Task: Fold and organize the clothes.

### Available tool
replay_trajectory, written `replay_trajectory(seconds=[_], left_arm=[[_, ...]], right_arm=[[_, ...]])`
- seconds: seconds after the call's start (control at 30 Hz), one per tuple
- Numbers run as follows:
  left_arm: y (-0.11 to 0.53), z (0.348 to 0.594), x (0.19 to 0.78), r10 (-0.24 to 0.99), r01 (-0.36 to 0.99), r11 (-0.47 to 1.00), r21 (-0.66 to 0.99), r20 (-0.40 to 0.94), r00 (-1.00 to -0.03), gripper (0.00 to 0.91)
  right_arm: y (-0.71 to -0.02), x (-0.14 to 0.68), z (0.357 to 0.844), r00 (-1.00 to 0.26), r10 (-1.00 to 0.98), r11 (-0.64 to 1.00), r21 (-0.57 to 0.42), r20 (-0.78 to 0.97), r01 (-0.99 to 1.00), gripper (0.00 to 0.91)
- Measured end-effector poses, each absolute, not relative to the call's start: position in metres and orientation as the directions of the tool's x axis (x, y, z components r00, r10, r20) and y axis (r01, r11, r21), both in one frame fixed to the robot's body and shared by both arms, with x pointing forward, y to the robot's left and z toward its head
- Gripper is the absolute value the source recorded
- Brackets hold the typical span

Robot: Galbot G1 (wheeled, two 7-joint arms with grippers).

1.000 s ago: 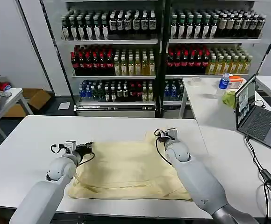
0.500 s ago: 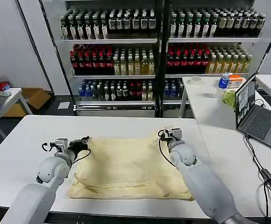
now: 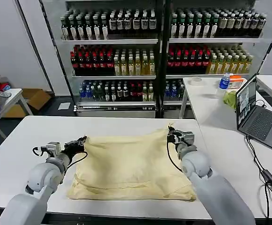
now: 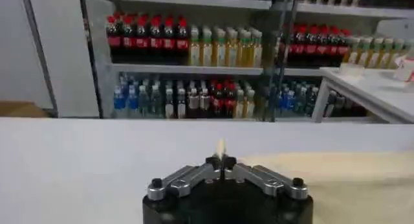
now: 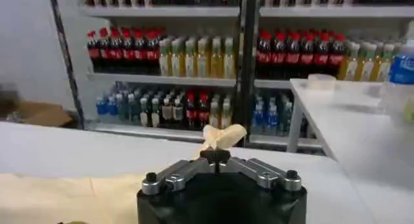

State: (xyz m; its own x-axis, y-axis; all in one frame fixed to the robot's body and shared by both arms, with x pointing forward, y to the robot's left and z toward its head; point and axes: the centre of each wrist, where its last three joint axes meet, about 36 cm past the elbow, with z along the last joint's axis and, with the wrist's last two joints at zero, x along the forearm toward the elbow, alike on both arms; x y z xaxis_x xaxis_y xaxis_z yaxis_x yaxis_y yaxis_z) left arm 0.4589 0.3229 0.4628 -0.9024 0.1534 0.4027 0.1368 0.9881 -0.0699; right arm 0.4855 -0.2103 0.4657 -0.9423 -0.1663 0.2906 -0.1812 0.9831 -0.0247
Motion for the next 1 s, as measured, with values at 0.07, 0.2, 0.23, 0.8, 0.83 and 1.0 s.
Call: replay_trajectory(seconds=[0.07, 0.2, 0.23, 0.8, 0.83, 1.0], left_arm=[[0.324, 0.464, 0.451, 0.156, 0.139, 0.988, -0.071, 0.402, -0.902, 0.01], [0.325, 0.466, 0.434, 0.16, 0.142, 0.987, -0.075, 0.402, -0.902, 0.01], [0.325, 0.466, 0.429, 0.161, 0.143, 0.987, -0.076, 0.403, -0.901, 0.01], [0.325, 0.455, 0.363, 0.16, 0.162, 0.986, -0.037, 0.475, -0.865, 0.01], [0.324, 0.454, 0.361, 0.16, 0.163, 0.986, -0.036, 0.48, -0.862, 0.04], [0.322, 0.445, 0.357, 0.146, 0.159, 0.987, -0.017, 0.498, -0.854, 0.907]], right_arm=[[-0.214, 0.473, 0.467, -0.943, -0.17, 0.982, -0.027, 0.287, -0.186, 0.0], [-0.221, 0.446, 0.467, -0.941, -0.174, 0.981, -0.034, 0.292, -0.192, 0.0], [-0.222, 0.44, 0.468, -0.94, -0.174, 0.981, -0.036, 0.294, -0.193, 0.0], [-0.232, 0.361, 0.467, -0.906, -0.169, 0.98, -0.035, 0.389, -0.197, 0.0], [-0.232, 0.359, 0.466, -0.904, -0.167, 0.98, -0.035, 0.394, -0.196, 0.0], [-0.229, 0.354, 0.46, -0.895, -0.159, 0.98, -0.039, 0.418, -0.193, 0.907]])
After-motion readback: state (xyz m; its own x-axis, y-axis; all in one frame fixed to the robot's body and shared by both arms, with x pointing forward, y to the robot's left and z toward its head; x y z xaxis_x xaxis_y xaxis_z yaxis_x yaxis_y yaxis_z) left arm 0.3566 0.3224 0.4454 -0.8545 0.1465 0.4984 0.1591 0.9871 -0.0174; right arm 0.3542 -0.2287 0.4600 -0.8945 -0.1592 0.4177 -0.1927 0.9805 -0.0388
